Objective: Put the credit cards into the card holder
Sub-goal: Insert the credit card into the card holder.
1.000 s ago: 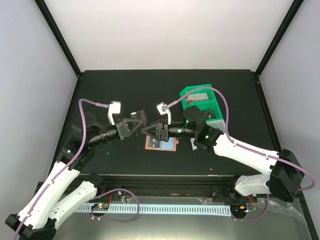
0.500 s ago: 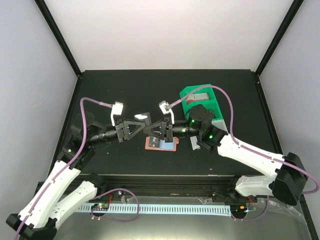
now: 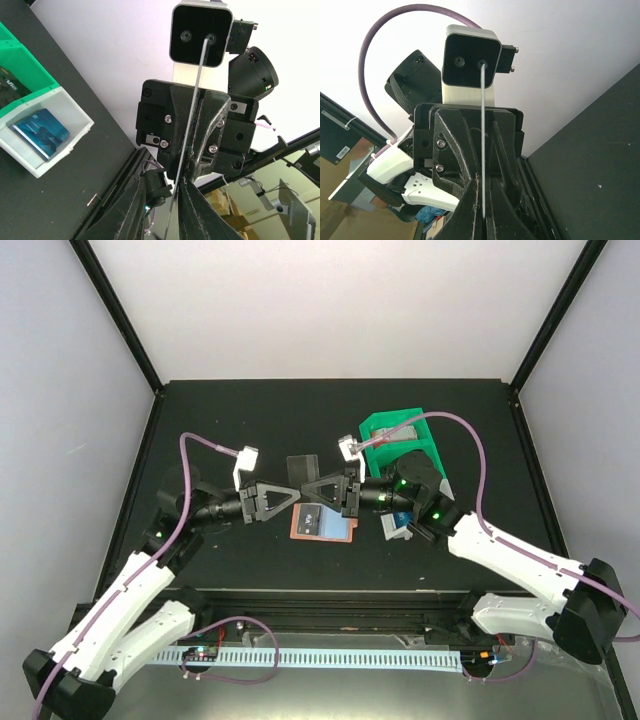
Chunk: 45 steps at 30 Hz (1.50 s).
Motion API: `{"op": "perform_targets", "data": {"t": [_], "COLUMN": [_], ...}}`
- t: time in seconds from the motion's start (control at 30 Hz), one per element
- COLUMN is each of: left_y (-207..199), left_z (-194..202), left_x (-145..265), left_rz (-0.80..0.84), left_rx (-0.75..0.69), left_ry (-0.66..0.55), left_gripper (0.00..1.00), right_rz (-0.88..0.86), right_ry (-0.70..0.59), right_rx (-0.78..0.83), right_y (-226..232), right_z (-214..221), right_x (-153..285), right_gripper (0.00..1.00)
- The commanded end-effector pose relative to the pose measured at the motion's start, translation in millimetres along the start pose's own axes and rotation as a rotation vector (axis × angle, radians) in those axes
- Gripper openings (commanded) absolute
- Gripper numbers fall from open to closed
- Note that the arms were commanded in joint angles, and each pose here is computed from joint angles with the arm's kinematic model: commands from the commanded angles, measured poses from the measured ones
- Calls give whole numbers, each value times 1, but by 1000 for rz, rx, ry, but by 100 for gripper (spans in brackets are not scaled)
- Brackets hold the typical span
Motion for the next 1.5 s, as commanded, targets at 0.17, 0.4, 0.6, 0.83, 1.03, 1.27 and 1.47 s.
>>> {"op": "perform_targets", "data": {"t": [0.17, 0.4, 0.6, 0.83, 1.03, 1.27, 1.47], "left_y": [2, 53, 98, 151, 182, 209, 220], "left_z": [5, 24, 55, 113, 134, 143, 146], "left_x": [0, 8, 9, -5, -21, -38, -49], "left_rz": [28, -245, -364, -434, -460, -480, -459], "left_rx": [-8, 9, 58, 203, 246, 306, 346], "left_ry": [-16, 9, 59, 276, 348, 379, 380], "left_gripper": [2, 2, 2, 2, 2, 1, 1], "right_rz": [12, 277, 573, 949, 1150, 1369, 1411], "right_ry": [-15, -59, -113, -54, 28, 75, 143], "right_rx": [-29, -52, -80, -148, -159, -101, -130], "right_y": [-5, -63, -119, -192, -228, -258, -283], "right_z": [-2, 12, 30, 67, 90, 89, 100], "right_x": [1, 27, 63, 104, 110, 107, 94], "right_gripper": [5, 64, 66, 65, 63, 63, 63]}}
Point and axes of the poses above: each gripper's point midway between its finger pads, its own x axis back along the fingers, its own y axis along the line the jaws close on, z = x × y, the point moved 1 cm from there along x, back along the fingers, and after that the axes turned 11 degrees about -x, right-handed, at the moved point
